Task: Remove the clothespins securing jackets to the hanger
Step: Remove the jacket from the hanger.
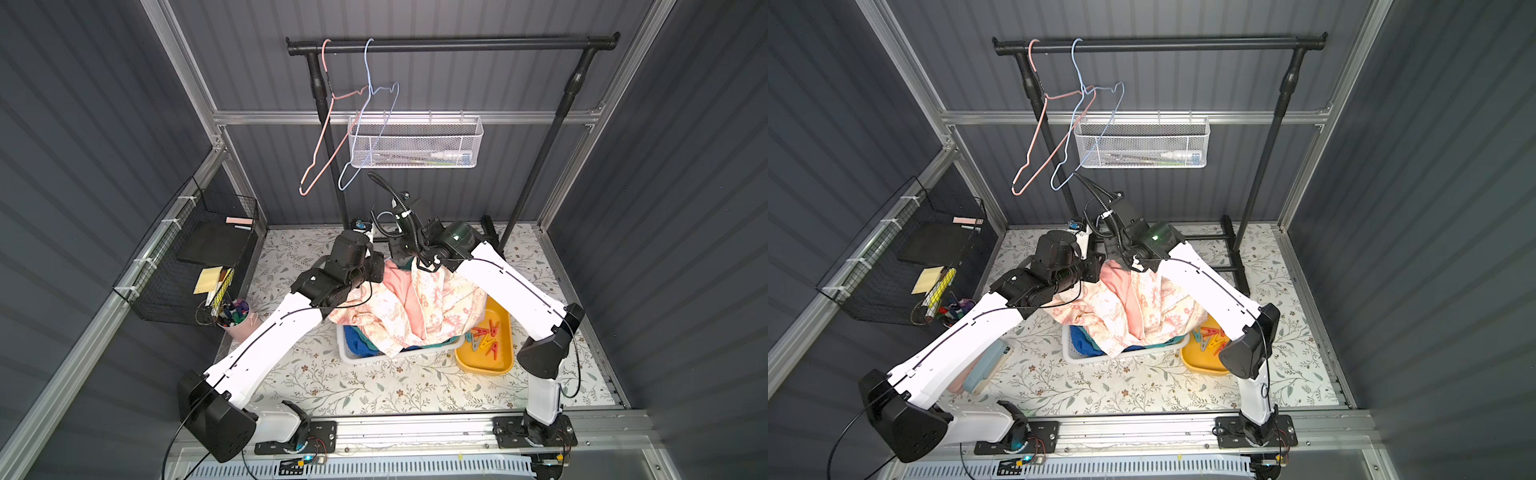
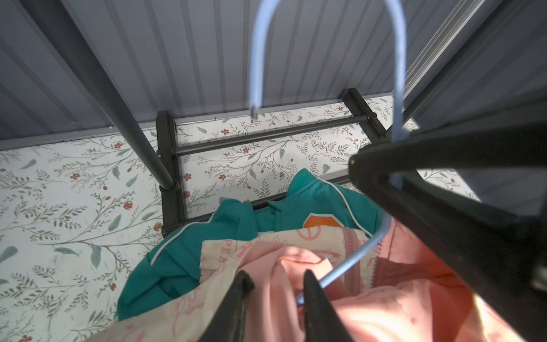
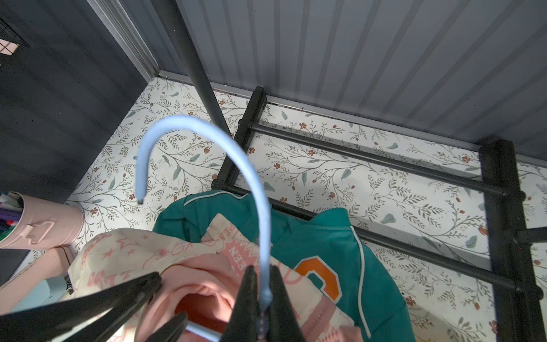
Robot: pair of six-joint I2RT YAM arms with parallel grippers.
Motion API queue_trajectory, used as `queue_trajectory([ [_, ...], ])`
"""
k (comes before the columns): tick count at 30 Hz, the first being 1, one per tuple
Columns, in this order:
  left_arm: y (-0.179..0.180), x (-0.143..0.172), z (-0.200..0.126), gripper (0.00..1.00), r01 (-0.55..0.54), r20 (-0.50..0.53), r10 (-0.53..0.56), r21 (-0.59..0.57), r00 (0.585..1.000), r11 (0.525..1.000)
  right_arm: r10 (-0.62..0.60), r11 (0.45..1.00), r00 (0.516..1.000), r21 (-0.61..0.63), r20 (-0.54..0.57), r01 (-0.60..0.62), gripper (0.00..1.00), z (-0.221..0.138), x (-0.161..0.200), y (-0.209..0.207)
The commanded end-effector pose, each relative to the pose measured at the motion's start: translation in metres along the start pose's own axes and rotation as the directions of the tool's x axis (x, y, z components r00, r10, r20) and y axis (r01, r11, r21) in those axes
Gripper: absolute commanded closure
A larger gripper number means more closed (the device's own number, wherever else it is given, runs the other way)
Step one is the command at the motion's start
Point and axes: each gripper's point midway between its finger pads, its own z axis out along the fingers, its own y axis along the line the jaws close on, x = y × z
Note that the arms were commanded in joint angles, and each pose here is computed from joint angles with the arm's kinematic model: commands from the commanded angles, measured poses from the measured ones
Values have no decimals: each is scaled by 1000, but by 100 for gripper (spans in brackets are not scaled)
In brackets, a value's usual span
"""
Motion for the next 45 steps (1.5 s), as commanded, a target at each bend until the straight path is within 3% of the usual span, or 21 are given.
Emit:
queue_trajectory([
  [1,3,9,2,76,-9,-37,9,-15,999,1000,-8,1000,998,22,69,6,100,-14,-18,-8],
  [5,8,21,0,100,14,-69,-17,-36,997,999,4,1000,997,15,81,-5,100,-17,-20,-12],
  [12,29,28,6,100,29,-81,-41,-140,996,990,41,997,997,-70,68,-36,100,-23,-8,-13],
  [19,56,6,-3,100,81,-17,-86,-178,996,981,101,992,995,-74,18,-99,100,-24,15,-42],
  [26,100,14,-8,100,95,-31,-105,-242,994,966,184,977,983,-111,17,-181,100,-33,14,-72],
  [45,157,60,10,100,150,-90,-180,-270,980,951,406,893,914,-214,0,-396,100,-34,28,-116],
])
